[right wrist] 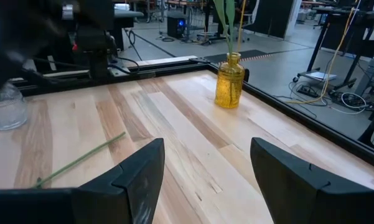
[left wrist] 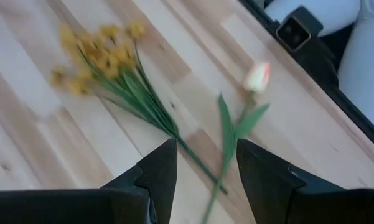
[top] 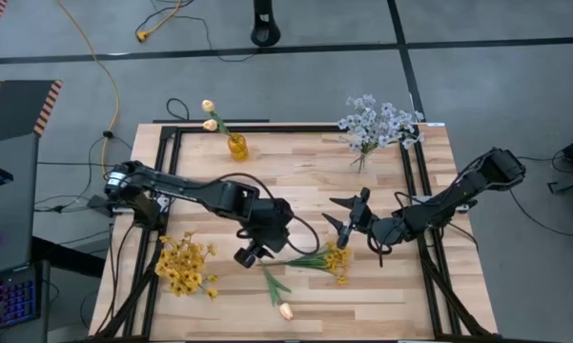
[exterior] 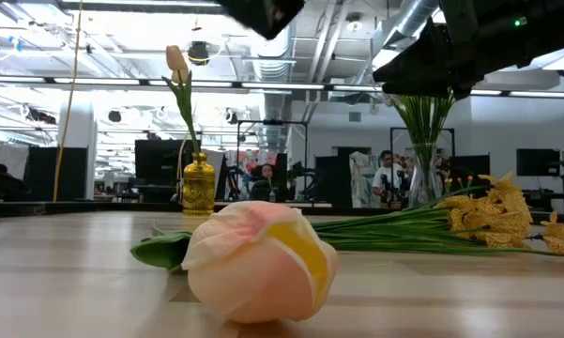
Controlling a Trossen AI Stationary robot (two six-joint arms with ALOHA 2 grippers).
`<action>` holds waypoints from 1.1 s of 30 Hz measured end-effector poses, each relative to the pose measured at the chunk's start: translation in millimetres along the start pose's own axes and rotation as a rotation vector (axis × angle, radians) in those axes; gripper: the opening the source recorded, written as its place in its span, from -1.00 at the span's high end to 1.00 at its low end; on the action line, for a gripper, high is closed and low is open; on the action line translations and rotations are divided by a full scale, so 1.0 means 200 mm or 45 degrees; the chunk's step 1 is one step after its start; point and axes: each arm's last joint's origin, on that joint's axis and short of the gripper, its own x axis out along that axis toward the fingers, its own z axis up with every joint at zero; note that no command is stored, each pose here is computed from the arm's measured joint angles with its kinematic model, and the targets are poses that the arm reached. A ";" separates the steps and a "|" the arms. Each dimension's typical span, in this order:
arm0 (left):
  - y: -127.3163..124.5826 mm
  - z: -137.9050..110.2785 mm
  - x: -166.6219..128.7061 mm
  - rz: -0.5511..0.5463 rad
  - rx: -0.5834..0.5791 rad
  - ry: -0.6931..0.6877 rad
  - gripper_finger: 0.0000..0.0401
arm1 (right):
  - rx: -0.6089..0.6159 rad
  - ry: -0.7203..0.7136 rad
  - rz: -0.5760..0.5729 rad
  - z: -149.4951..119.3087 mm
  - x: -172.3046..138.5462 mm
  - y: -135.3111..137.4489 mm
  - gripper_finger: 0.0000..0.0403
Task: Sort flowers into vase by color
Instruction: Put the pink tulip into the yellow vase
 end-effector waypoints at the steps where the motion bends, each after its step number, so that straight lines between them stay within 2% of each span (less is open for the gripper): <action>1: 0.00 0.01 -0.02 0.010 0.015 -0.011 0.24 | -0.002 0.001 0.000 0.00 0.00 0.00 -0.32; 9: 0.01 0.05 -0.04 0.029 0.032 -0.049 0.24 | -0.021 0.015 -0.004 -0.01 0.00 0.00 -0.32; 20: -0.10 -0.07 0.15 -0.071 0.055 0.088 0.24 | -0.021 0.016 -0.004 -0.01 0.00 0.00 -0.32; 33: -0.17 -0.14 0.32 -0.039 0.129 0.014 0.24 | -0.021 0.019 0.010 -0.01 0.00 0.00 -0.32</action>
